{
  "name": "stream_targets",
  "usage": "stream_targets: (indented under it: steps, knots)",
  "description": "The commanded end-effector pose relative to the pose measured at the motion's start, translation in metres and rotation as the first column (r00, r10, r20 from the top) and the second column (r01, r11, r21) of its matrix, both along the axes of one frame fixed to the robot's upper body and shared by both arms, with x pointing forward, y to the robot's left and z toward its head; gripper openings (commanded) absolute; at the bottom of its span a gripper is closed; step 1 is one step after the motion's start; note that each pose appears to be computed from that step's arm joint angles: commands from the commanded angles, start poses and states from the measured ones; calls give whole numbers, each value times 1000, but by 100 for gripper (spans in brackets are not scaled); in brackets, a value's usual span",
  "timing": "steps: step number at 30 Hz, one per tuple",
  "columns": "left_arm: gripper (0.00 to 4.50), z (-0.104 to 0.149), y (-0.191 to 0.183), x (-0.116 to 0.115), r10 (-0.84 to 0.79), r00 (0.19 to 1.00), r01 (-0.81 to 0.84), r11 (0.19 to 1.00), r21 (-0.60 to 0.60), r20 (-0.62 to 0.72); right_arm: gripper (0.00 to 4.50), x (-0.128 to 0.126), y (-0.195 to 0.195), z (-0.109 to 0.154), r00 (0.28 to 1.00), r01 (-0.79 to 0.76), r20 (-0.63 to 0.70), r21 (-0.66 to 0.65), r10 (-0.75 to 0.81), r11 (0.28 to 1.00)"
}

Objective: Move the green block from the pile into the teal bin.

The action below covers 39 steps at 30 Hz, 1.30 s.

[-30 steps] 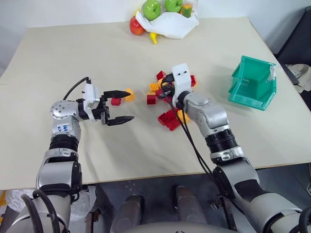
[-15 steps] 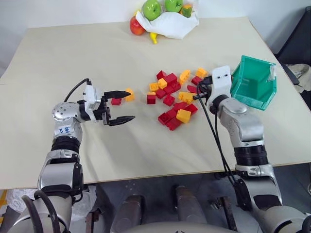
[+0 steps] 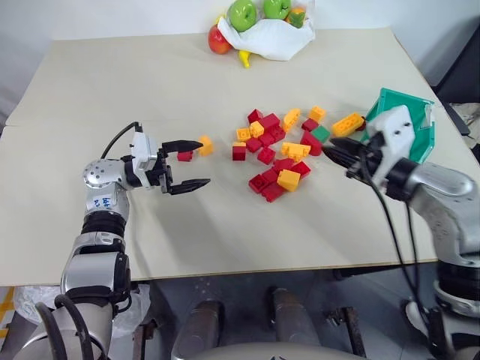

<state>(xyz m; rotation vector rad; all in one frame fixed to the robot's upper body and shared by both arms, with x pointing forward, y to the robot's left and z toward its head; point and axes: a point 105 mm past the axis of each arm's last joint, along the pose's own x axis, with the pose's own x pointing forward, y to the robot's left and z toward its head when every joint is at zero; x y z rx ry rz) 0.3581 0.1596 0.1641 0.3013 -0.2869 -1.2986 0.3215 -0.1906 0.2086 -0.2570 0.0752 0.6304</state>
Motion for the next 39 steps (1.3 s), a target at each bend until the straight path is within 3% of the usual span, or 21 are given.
stream_targets:
  steps: [1,8,14,19,27,34,39]
  knots:
    - [450,8,4,-1,6,999,-5,1000,-8,41,229,-18,-24,21,999,12,33,-50,-11,999]
    - [450,9,2,-1,-2,999,3,1000,-14,40,448,-27,-49,19,997,68,-27,-126,-72,990]
    - [450,9,-1,0,-8,999,9,1000,-16,42,448,-5,-52,21,994,112,3,-167,-113,980]
    - [450,10,-3,-1,-10,999,11,1000,-23,51,448,55,-63,10,963,263,15,-246,-268,933]
    - [450,9,-4,-4,-4,998,6,999,-33,63,448,115,-41,-12,945,318,-26,-171,-327,932]
    - [450,8,1,-8,16,998,-14,999,-33,66,448,127,1,-43,969,168,-156,-149,-191,974]
    - [450,9,2,-8,29,997,-27,999,-36,70,448,133,8,-52,962,170,-193,-144,-196,975]
